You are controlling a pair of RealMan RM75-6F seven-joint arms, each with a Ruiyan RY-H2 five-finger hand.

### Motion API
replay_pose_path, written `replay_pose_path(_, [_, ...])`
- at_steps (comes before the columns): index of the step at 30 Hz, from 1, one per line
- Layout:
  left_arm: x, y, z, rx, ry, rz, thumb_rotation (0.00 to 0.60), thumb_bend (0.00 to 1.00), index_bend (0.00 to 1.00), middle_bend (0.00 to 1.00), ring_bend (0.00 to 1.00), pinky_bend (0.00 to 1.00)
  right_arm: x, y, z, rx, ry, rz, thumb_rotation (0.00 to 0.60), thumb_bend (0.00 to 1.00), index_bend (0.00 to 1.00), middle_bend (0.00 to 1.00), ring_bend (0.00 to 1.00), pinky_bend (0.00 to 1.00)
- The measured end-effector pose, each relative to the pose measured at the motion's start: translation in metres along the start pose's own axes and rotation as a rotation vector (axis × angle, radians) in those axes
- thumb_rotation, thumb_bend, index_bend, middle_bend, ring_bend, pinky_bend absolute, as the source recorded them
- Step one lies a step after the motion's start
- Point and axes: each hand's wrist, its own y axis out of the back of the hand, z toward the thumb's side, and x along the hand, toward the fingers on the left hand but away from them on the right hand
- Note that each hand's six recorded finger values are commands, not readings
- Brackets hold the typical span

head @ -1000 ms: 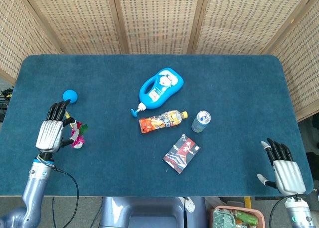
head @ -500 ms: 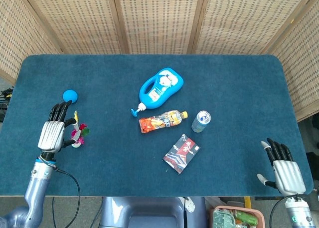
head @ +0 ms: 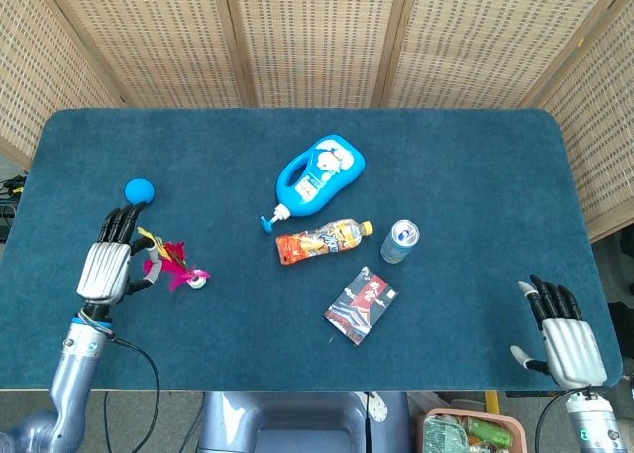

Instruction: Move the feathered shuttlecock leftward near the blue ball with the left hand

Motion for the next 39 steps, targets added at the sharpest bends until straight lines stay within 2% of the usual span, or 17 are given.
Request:
replay_pose_path(1, [0.0, -0.001, 0.0, -0.003, -0.002, -0.002, 0.6, 0.27, 0.22, 0.0, 0.0, 0.0, 0.0, 0.0, 0.0, 0.0, 0.0, 0.0, 0.6, 0.17, 0.05, 0.0, 0.0, 0.0])
replay_pose_path(3, [-0.001, -0.001, 0.001, -0.018, -0.008, -0.006, 0.6, 0.22, 0.07, 0.0, 0.0, 0.0, 0.0, 0.0, 0.0, 0.0, 0.001, 0.0, 0.6, 0.17, 0.05, 0.0, 0.0, 0.0])
replay_pose_path(5, [-0.002, -0.001, 0.002, -0.037, -0.015, -0.008, 0.6, 0.19, 0.01, 0.0, 0.0, 0.0, 0.0, 0.0, 0.0, 0.001, 0.002, 0.001, 0.6, 0.17, 0.05, 0.0, 0.0, 0.0])
replay_pose_path(9, [-0.003, 0.003, 0.004, -0.058, -0.027, 0.0, 0.6, 0.17, 0.0, 0.0, 0.0, 0.0, 0.0, 0.0, 0.001, 0.001, 0.004, 0.0, 0.6, 0.17, 0.05, 0.0, 0.0, 0.0])
replay_pose_path(17, [-0.013, 0.023, 0.015, -0.096, -0.071, 0.062, 0.6, 0.17, 0.01, 0.0, 0.0, 0.0, 0.0, -0.001, 0.001, 0.004, 0.006, 0.001, 0.6, 0.17, 0.05, 0.0, 0.0, 0.0])
replay_pose_path(22, [-0.025, 0.031, 0.016, -0.088, -0.079, 0.083, 0.6, 0.17, 0.01, 0.0, 0.0, 0.0, 0.0, 0.0, 0.001, 0.002, 0.004, -0.002, 0.6, 0.17, 0.05, 0.0, 0.0, 0.0])
replay_pose_path(27, [-0.044, 0.036, 0.002, -0.012, -0.048, 0.089, 0.6, 0.17, 0.01, 0.0, 0.0, 0.0, 0.0, 0.001, 0.0, 0.002, 0.004, -0.003, 0.6, 0.17, 0.05, 0.0, 0.0, 0.0])
replay_pose_path(31, [-0.064, 0.037, -0.014, 0.099, 0.0, 0.087, 0.6, 0.17, 0.0, 0.0, 0.0, 0.0, 0.001, 0.001, 0.001, 0.007, 0.008, -0.004, 0.6, 0.17, 0.05, 0.0, 0.0, 0.0])
replay_pose_path(35, [-0.096, 0.032, -0.038, 0.209, 0.084, 0.031, 0.6, 0.17, 0.0, 0.0, 0.0, 0.0, 0.001, 0.001, 0.002, 0.011, 0.01, -0.005, 0.6, 0.17, 0.05, 0.0, 0.0, 0.0])
replay_pose_path(39, [-0.118, 0.032, -0.054, 0.263, 0.13, -0.012, 0.6, 0.17, 0.0, 0.0, 0.0, 0.0, 0.001, 0.0, 0.005, 0.015, 0.017, -0.004, 0.6, 0.17, 0.05, 0.0, 0.0, 0.0])
